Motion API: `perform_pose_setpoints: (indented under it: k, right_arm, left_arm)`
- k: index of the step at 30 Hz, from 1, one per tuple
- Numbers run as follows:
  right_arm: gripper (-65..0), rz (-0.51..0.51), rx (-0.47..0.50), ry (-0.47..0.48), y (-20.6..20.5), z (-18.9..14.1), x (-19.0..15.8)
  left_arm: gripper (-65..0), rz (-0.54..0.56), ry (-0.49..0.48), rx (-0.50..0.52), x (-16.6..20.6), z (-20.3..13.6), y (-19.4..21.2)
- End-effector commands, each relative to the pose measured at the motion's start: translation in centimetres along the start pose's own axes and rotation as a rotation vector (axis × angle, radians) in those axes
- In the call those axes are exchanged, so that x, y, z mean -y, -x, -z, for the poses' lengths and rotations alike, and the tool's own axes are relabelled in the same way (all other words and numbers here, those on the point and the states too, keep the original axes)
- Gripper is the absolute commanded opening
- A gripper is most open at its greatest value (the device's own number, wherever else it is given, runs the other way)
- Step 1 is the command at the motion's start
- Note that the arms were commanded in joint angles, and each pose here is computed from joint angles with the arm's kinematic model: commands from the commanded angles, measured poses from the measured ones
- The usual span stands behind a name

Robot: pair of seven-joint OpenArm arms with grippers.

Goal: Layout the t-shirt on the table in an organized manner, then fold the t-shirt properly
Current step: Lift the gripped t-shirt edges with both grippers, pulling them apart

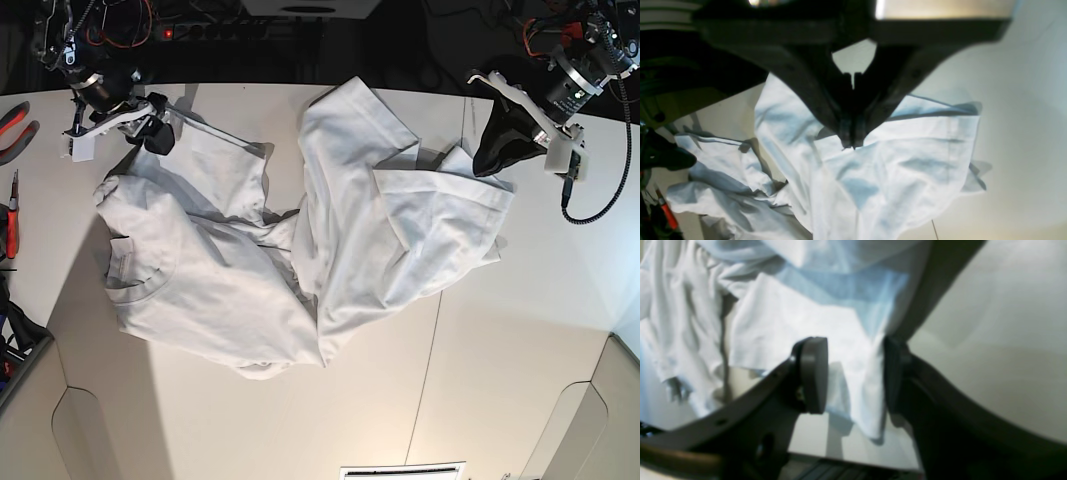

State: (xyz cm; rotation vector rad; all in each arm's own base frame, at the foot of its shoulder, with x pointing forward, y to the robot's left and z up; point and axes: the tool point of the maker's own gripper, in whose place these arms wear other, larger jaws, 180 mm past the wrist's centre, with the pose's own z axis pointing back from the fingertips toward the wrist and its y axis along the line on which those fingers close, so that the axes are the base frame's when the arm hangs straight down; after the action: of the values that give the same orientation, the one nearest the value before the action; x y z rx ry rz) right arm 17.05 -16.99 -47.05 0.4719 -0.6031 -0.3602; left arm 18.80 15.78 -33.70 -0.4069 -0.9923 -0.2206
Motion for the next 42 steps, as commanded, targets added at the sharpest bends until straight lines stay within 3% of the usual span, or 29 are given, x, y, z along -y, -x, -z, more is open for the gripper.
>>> perform_pose_setpoints:
  k: [1, 4, 7, 10, 13, 15, 22, 27, 32, 37, 42]
  right_arm:
    - [-44.5, -0.005, -0.028, -0.010, 0.6, -0.2, -0.1]
    - [-65.0, 0.011, -0.057, -0.068, 1.1, -0.3, -1.1]
    - [-65.0, 0.032, -0.099, -0.106, 1.7, -0.4, -1.9]
    - [-65.0, -0.013, -0.080, -0.171, 1.1, -0.7, -3.3]
    - [-65.0, -0.061, -0.045, -0.199, -0.3, -1.1, -4.5]
    - [-65.0, -0.094, -0.029, -0.212, -1.2, -1.4, -5.4]
    - [-65.0, -0.221, 0.011, -0.193, -3.2, -2.3, -6.7]
    - [-65.0, -0.239, 0.005, -0.176, -3.1, -2.3, -6.4]
    - [-65.0, -0.238, 0.011, -0.177, -3.2, -2.3, -6.5]
    - [-65.0, -0.238, 0.011, -0.177, -3.2, -2.3, -6.5]
    - [-65.0, -0.238, 0.011, -0.177, -3.2, -2.3, -6.5]
  left_arm:
    - [-65.0, 0.010, 0.013, 0.035, 0.2, -0.2, -1.0]
    - [-65.0, 0.010, 0.013, 0.035, 0.2, -0.2, -1.0]
    - [-65.0, 0.010, 0.013, 0.035, 0.2, -0.2, -1.0]
    - [-63.4, 0.028, 0.004, 0.019, 0.0, -0.2, -0.7]
    - [-41.3, 0.039, 0.009, 0.003, 0.2, -0.1, -0.3]
    - [-36.8, 0.051, 0.029, -0.013, 0.7, 0.2, 0.0]
    - [-36.8, 0.170, 0.178, -0.120, 5.4, 2.4, 2.3]
    - [-36.9, 0.242, 0.296, -0.166, 9.6, 3.6, 3.8]
    - [-36.9, 0.397, 0.408, -0.240, 13.1, 4.3, 6.0]
    - [-36.9, 0.486, 0.457, -0.287, 14.5, 5.2, 7.7]
    - [-36.9, 0.497, 0.485, -0.363, 14.3, 6.1, 11.0]
